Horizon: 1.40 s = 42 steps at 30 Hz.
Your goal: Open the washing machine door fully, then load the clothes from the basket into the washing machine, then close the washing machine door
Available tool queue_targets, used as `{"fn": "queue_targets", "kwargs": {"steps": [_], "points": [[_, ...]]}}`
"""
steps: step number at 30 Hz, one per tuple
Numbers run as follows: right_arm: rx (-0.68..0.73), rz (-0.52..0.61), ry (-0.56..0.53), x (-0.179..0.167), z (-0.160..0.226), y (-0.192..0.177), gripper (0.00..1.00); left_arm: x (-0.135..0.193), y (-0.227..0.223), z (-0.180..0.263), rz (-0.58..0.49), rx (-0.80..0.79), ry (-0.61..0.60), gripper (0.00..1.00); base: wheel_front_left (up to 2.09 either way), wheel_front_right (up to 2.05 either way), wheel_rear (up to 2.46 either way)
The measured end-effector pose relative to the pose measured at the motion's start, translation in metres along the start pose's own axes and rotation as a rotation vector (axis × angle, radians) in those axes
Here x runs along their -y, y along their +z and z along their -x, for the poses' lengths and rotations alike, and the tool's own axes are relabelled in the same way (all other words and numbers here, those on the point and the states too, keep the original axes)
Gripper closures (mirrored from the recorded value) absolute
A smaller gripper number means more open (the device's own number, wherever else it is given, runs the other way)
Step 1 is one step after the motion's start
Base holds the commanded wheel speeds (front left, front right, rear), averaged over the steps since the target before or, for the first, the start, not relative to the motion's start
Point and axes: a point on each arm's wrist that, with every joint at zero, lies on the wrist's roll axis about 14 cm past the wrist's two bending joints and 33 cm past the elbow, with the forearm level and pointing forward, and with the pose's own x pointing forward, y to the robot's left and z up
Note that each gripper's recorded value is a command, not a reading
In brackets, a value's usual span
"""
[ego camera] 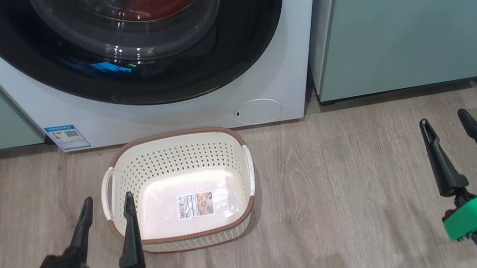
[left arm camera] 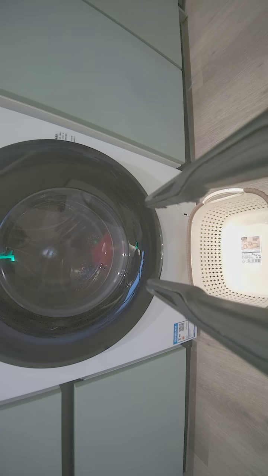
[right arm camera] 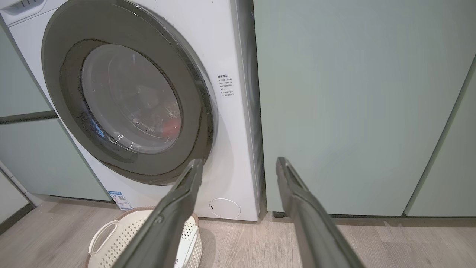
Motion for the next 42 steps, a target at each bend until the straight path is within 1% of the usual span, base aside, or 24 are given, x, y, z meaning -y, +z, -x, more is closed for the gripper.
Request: {"fn": "queue_targets", "kwargs": {"steps": [22, 23, 28, 42], "points": [[-0.001, -0.001, -0.001, 0.000, 0.000, 0.000, 0.00, -0.002, -0.006, 0.001, -0.003, -0.027, 0.006, 0.00, 0.00, 0.00, 0.00], [-0.001, -0.001, -0.001, 0.000, 0.000, -0.001, 1.00, -0.001, -0.007, 0.001, -0.003, -0.028, 0.005, 1.00, 0.00, 0.00, 0.00], [-0.080, -0.022, -0.015, 0.003, 0.006, -0.026, 1.00, -0.002, -0.035, 0.013, 0.019, -0.118, 0.019, 1.00, 0.00, 0.00, 0.00], [-0.094, -0.189, -0.039, 0.006, 0.010, -0.034, 1.00, -0.008, -0.044, 0.016, 0.181, -0.157, 0.062, 1.00, 0.00, 0.00, 0.00]]}}
